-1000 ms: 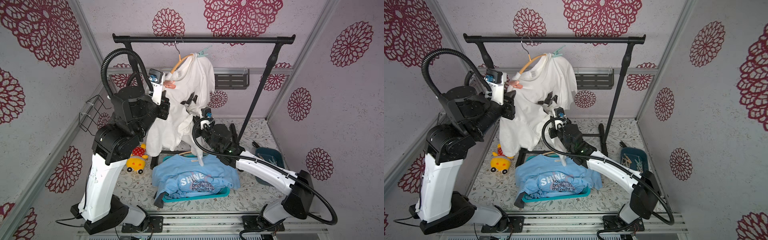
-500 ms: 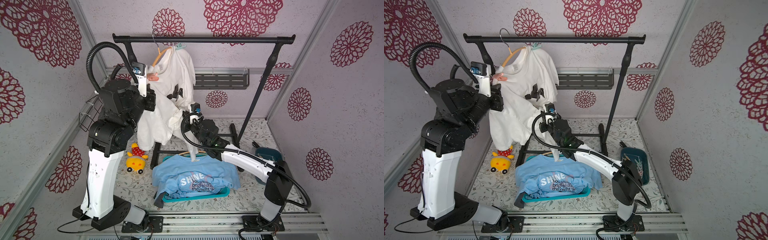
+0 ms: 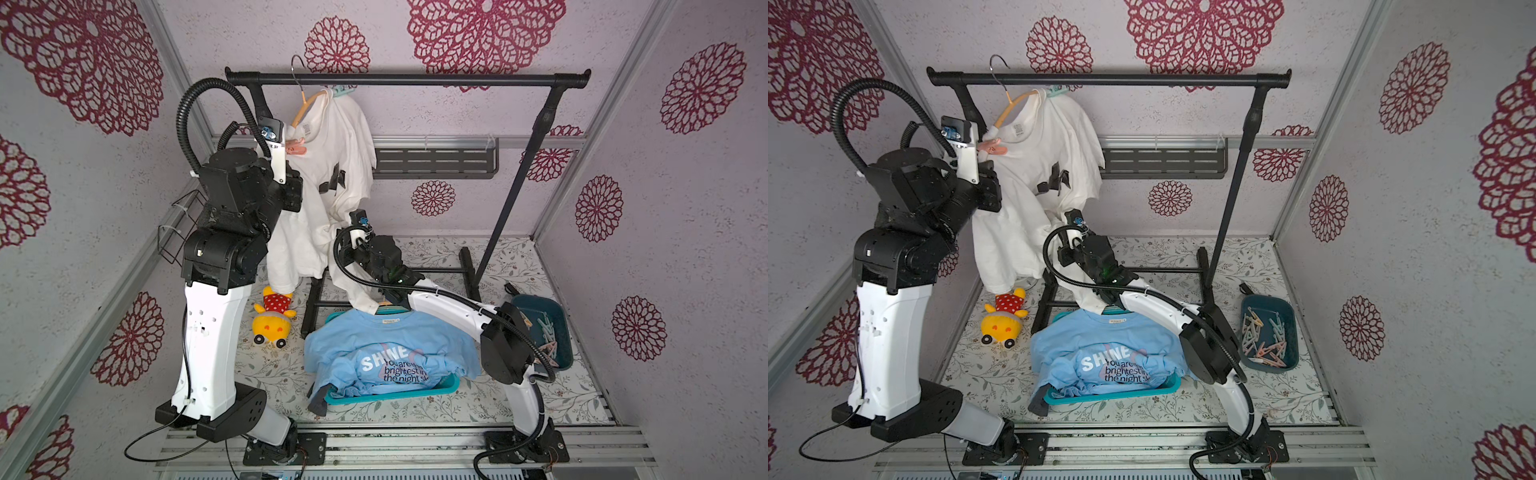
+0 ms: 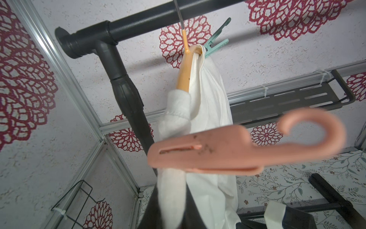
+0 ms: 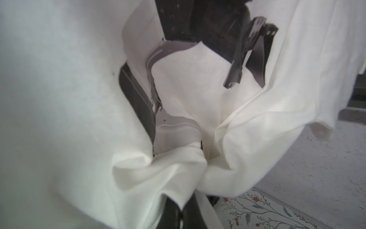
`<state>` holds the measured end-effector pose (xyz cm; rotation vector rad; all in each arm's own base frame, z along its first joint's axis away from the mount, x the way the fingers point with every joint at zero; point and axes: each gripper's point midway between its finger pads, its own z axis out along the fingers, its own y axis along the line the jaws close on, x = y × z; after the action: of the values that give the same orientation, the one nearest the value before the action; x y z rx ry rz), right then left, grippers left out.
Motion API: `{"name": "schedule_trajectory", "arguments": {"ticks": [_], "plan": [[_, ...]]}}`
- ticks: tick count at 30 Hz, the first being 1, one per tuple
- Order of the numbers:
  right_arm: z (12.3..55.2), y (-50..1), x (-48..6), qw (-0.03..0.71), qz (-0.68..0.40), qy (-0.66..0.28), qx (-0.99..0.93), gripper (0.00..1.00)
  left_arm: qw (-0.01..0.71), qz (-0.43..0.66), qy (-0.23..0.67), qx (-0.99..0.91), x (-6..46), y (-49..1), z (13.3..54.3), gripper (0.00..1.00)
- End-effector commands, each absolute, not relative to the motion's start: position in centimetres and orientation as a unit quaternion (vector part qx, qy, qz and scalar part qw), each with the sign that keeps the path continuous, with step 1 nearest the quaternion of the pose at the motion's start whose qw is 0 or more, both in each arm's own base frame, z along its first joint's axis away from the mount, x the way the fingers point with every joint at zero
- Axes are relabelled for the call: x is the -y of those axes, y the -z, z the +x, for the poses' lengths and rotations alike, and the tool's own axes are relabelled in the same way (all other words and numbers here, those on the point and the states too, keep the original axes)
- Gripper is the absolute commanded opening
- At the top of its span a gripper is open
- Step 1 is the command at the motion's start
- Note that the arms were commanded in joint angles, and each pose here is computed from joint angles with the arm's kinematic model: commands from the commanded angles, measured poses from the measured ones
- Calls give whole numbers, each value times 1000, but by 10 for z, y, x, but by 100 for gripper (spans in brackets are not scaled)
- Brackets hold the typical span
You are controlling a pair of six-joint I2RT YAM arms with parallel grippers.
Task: Use clothespins to secure the t-shirt on both sides of the hanger
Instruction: Hang the hanger on the clothesline.
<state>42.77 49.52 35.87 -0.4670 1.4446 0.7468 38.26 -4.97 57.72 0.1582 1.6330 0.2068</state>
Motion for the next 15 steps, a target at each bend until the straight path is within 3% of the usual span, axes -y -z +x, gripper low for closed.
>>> {"name": "schedule_trajectory", "arguments": {"ticks": [1,15], "plan": [[417,-401,-497,681,-196,-371,-600,0,716,47,-73,-693,44,-605,378,0],[390,-365,-528,658,-243,-371,-608,1,700,38,-97,-707,27,-594,390,0]]}}
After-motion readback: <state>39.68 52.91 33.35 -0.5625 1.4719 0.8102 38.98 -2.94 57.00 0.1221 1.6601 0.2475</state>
